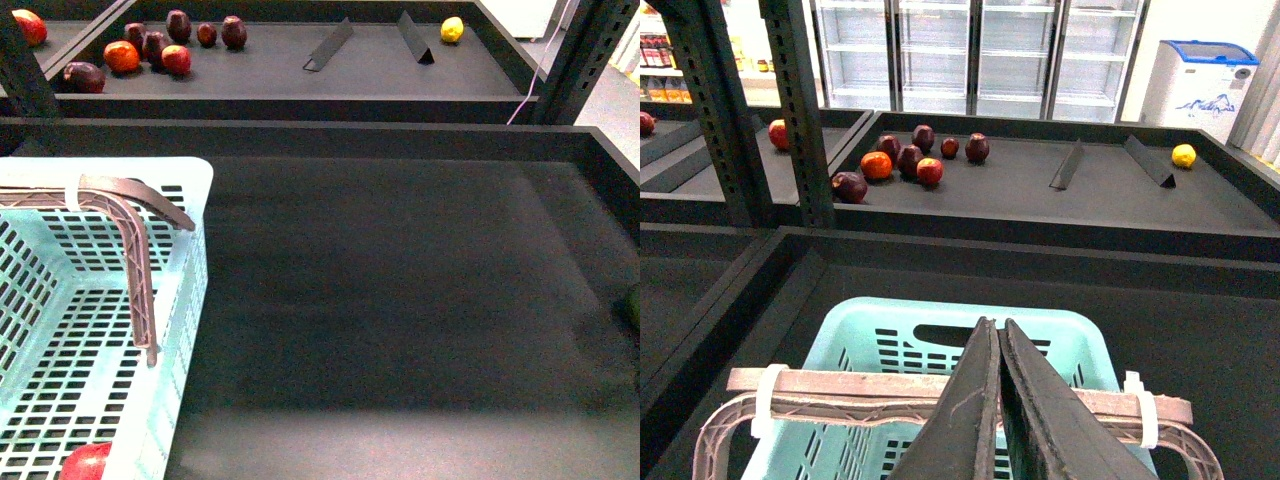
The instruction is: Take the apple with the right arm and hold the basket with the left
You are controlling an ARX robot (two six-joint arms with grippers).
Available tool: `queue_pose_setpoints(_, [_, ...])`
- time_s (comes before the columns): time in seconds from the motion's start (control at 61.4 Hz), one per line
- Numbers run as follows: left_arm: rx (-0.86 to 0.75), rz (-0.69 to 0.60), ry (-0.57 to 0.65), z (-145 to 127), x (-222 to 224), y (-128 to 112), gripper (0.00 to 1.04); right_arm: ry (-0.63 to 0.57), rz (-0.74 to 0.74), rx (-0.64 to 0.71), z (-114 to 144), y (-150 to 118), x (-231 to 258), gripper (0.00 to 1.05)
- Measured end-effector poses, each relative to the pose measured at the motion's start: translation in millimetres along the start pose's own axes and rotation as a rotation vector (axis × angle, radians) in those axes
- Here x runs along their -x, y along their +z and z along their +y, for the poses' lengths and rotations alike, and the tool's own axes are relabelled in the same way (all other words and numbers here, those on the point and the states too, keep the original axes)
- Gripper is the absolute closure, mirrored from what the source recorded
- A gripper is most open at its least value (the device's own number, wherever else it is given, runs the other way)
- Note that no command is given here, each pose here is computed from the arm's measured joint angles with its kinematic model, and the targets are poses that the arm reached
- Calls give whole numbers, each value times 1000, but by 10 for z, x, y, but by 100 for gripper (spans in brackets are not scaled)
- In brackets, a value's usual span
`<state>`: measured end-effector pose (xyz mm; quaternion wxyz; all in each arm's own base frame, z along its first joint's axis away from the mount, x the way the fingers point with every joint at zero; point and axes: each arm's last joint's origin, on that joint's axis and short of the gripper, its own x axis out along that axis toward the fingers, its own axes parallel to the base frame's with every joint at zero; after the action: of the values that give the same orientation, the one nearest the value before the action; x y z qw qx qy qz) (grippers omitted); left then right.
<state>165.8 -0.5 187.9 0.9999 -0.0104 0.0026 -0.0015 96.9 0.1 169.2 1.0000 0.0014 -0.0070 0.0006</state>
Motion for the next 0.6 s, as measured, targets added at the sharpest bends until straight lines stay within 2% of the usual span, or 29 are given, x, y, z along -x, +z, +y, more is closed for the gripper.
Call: queue_pose_setpoints(0.602, [-9,-12,0,4,350,-189,101,0,0,0,0,0,0,9])
